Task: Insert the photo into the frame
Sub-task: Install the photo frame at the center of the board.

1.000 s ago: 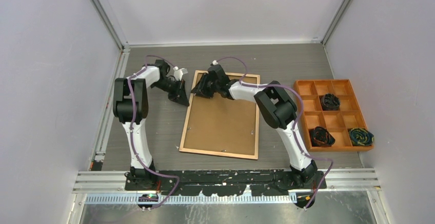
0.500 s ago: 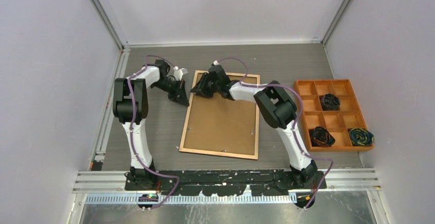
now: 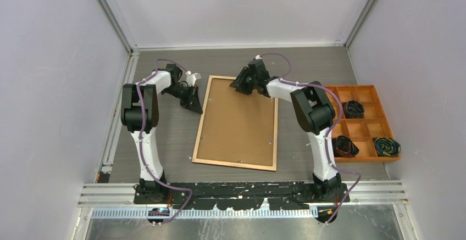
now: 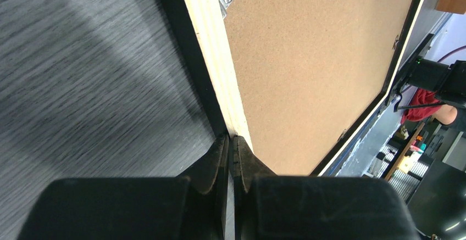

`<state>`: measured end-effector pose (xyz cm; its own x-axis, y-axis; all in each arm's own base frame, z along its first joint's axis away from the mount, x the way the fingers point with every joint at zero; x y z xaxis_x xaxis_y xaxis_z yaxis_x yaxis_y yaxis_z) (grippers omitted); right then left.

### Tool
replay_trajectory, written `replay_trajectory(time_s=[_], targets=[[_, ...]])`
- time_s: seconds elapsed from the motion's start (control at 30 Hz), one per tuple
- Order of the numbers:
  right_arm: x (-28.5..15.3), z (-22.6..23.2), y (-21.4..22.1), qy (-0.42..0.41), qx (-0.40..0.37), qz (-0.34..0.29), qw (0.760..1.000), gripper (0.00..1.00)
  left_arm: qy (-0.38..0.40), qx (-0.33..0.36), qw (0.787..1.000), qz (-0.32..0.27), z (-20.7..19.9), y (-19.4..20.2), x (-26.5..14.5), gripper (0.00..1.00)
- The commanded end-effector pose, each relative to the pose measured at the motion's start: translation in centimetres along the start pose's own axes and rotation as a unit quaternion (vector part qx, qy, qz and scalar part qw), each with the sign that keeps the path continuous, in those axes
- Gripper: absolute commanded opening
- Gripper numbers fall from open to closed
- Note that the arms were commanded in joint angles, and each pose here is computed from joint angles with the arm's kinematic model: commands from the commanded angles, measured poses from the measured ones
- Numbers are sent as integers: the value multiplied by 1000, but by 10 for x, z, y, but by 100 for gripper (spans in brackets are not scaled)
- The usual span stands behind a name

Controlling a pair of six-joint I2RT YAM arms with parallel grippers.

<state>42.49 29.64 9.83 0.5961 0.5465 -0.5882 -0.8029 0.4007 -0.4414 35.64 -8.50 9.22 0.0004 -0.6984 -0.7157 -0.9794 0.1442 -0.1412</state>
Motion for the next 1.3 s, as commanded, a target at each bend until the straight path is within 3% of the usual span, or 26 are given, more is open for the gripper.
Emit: replay_trajectory(time_s=[0.0,1.27], targets=[[-16,9,-23,20,-41,-31,998,44,-25,9,999,27,3,12,4,4],[13,-10,-47,60,-37,-59,996,43,-25,13,999,35,4,13,4,1]])
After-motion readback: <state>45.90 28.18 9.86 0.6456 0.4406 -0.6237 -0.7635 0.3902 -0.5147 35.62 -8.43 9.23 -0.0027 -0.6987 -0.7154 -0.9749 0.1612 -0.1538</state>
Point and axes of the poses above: each gripper's point midway between its finger pads, its own x axis out along the fingers, its own z axis along the line the jaws close on, y = z × x, the point moved 8 cm from there along -x, back along the fingers, and after that the axes turned 6 degrees about -x, right-handed, at the moved point
